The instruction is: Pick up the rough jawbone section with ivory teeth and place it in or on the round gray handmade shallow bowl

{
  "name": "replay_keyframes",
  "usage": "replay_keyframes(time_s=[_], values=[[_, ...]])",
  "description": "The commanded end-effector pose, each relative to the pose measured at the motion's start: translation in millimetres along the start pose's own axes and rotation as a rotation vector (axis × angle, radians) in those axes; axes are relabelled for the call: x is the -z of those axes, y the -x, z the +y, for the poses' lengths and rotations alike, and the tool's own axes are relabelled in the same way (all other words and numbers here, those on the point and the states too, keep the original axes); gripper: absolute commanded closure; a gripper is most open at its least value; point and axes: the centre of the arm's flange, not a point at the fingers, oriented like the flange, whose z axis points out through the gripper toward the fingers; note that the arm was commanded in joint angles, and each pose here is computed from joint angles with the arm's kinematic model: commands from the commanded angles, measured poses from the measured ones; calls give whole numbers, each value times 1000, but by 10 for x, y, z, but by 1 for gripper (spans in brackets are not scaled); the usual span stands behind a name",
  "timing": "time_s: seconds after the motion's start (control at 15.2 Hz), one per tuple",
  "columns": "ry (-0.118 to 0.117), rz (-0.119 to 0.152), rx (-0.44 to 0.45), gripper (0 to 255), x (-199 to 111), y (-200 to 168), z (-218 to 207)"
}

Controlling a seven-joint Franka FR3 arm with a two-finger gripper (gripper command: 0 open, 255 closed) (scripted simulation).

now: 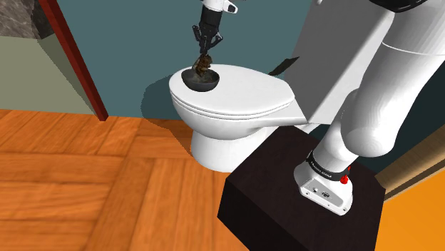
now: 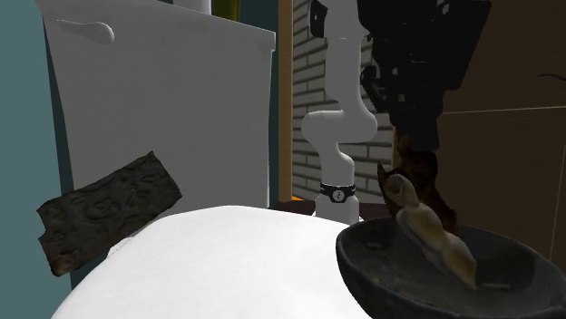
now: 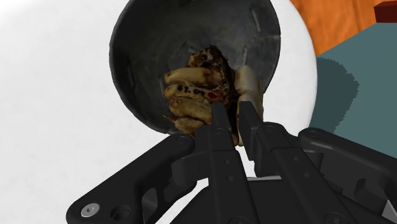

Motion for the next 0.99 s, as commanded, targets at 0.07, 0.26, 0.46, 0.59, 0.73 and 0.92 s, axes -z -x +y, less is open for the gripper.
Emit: replay_keyframes(time_s=[0.07,0.26,0.46,0.59,0.73,0.92], values=[[-1,0,0,255,-149,-17,27],[-1,0,0,255,-196,-20,35],[-1,0,0,255,-196,-20,35],[-1,0,0,255,-196,-20,35],[-1,0,0,0,-196,-20,35],[-1,0,0,0,-196,-20,35]])
